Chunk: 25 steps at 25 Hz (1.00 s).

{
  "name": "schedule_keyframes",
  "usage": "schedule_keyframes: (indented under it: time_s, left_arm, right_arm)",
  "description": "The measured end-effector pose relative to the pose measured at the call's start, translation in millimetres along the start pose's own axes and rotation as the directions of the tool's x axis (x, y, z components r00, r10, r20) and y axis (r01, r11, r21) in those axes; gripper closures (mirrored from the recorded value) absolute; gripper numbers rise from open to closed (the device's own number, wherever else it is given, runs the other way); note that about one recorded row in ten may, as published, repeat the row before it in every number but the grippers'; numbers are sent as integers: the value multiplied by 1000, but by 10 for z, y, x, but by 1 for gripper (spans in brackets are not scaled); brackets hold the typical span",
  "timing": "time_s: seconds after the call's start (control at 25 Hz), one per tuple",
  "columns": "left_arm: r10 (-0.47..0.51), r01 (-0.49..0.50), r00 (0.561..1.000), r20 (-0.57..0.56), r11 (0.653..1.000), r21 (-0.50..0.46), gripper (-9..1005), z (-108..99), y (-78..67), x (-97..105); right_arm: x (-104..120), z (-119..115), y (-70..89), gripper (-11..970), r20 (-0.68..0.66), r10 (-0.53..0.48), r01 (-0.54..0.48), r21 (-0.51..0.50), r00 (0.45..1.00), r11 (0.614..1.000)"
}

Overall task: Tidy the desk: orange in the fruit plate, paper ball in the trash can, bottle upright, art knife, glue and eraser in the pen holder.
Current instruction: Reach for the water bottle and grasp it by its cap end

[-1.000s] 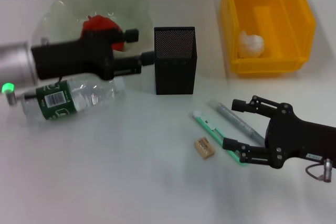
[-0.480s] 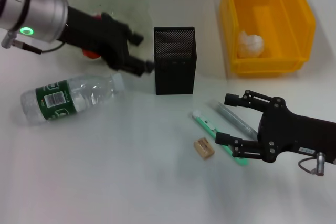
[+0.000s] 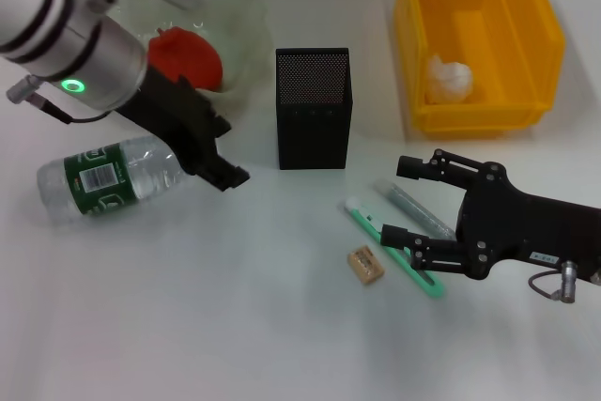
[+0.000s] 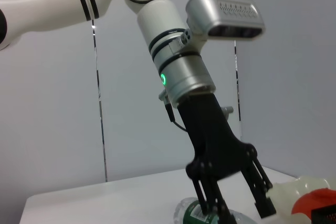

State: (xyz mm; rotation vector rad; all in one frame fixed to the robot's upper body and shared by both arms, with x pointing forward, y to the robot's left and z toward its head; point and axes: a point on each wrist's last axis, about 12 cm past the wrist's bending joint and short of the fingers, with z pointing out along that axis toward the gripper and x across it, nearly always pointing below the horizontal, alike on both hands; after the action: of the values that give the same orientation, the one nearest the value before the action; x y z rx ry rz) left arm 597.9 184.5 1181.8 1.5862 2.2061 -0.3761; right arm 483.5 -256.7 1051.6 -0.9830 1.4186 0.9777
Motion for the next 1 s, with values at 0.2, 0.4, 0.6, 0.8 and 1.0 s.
schedule_keyframes:
  time_s: [0.2, 0.4, 0.6, 0.8, 1.0]
  left_arm:
    - [32, -38, 996, -82, 997, -65, 273, 86, -28, -100]
    - [39, -46, 996, -82, 996, -75, 273, 89, -23, -132]
    - [28, -53, 985, -171, 988, -143, 274, 164, 27, -168]
    - [5, -35, 980, -201, 989, -146, 274, 241, 35, -156]
    - [-1, -31, 977, -213, 988, -148, 283, 313, 52, -140]
  right_arm:
    - [1, 43, 2, 150, 5, 11, -11, -12, 1000, 1000]
    - [19, 53, 25, 150, 5, 22, -22, -18, 1000, 1000]
    - [36, 56, 43, 150, 6, 34, -34, -20, 999, 999]
    - [45, 52, 55, 150, 7, 39, -39, -18, 999, 999]
    - [40, 44, 67, 150, 13, 40, -40, -24, 999, 999]
